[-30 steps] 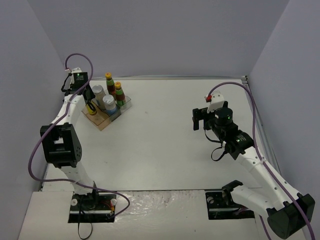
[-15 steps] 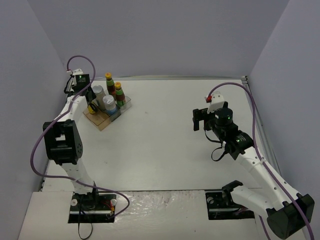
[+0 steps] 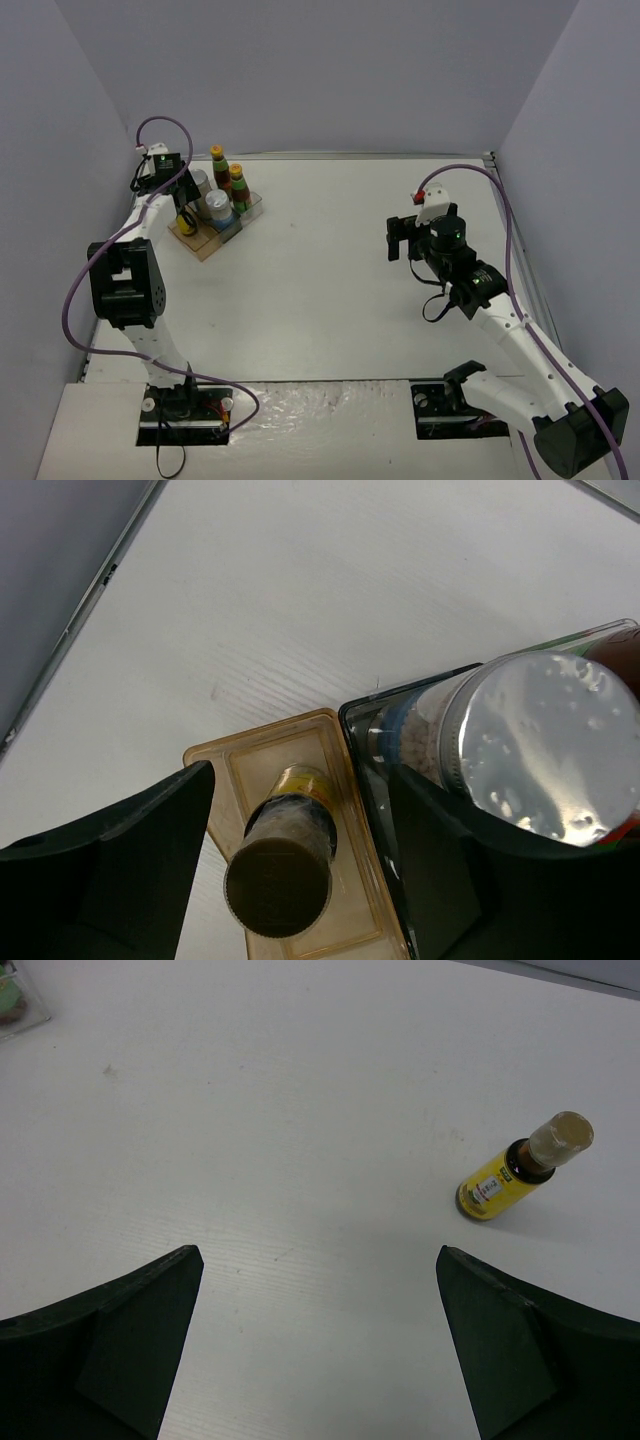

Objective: Organize the condiment bottles

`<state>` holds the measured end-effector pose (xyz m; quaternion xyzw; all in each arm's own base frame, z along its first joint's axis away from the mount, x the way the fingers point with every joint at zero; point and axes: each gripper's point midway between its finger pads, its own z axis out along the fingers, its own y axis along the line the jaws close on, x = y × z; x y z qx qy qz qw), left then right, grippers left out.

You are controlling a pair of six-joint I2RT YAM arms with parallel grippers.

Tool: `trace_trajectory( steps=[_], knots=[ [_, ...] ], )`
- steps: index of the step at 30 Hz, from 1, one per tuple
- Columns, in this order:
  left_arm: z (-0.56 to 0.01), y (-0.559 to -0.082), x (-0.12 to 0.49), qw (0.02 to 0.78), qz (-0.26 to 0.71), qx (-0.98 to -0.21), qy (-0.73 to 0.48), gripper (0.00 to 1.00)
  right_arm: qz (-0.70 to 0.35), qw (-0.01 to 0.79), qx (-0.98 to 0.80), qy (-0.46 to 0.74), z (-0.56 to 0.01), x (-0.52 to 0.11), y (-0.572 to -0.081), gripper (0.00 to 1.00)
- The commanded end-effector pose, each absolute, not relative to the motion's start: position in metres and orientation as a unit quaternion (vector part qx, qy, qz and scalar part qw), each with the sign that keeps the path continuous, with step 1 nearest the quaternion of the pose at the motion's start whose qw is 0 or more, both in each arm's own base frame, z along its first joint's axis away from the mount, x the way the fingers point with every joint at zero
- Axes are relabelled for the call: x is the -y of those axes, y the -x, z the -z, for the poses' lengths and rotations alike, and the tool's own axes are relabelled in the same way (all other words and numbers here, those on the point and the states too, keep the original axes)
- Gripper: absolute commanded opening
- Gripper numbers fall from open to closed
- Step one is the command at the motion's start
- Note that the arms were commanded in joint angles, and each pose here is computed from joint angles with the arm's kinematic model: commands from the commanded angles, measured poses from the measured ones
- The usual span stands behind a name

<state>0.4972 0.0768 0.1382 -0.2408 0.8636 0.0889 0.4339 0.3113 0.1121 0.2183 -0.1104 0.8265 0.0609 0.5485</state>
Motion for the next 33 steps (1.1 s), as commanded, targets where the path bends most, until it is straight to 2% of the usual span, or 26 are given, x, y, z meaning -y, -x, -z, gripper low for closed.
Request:
trace_trajectory(
  steps=[1,2,4,13,20,26,32,33],
  knots=[
    [-0.203,-0.496,-0.083,0.497,-0.082,-0.827,0.249,0.81,-0.020,0.577,-0.816,0.038,-0.247,-0.088,-0.329,1.00],
    [-0.209,-0.491,-0.083,0.498,-0.082,-0.827,0.248,0.89,-0.004,0.572,-0.820,0.018,-0.246,-0.080,-0.332,1.00],
    [-0.220,-0.479,-0.080,0.500,-0.078,-0.827,0.245,0.96,0.016,0.563,-0.826,-0.012,-0.244,-0.069,-0.339,1.00],
    [-0.246,-0.401,-0.044,0.485,-0.008,-0.851,0.203,0.97,0.085,0.541,-0.826,-0.134,-0.236,-0.009,-0.375,1.00],
    [-0.233,-0.344,-0.017,0.454,0.018,-0.876,0.165,0.97,0.101,0.521,-0.827,-0.183,-0.217,0.021,-0.406,0.98],
    [-0.220,-0.311,0.042,0.438,0.099,-0.890,0.077,0.97,0.085,0.508,-0.837,-0.183,-0.184,0.028,-0.442,0.87],
    [-0.204,-0.289,0.073,0.449,0.130,-0.884,0.010,0.97,0.071,0.518,-0.837,-0.162,-0.171,0.025,-0.468,0.75],
    [-0.199,-0.284,0.074,0.449,0.133,-0.884,0.004,0.97,0.069,0.519,-0.838,-0.157,-0.168,0.023,-0.471,0.70]
  ],
)
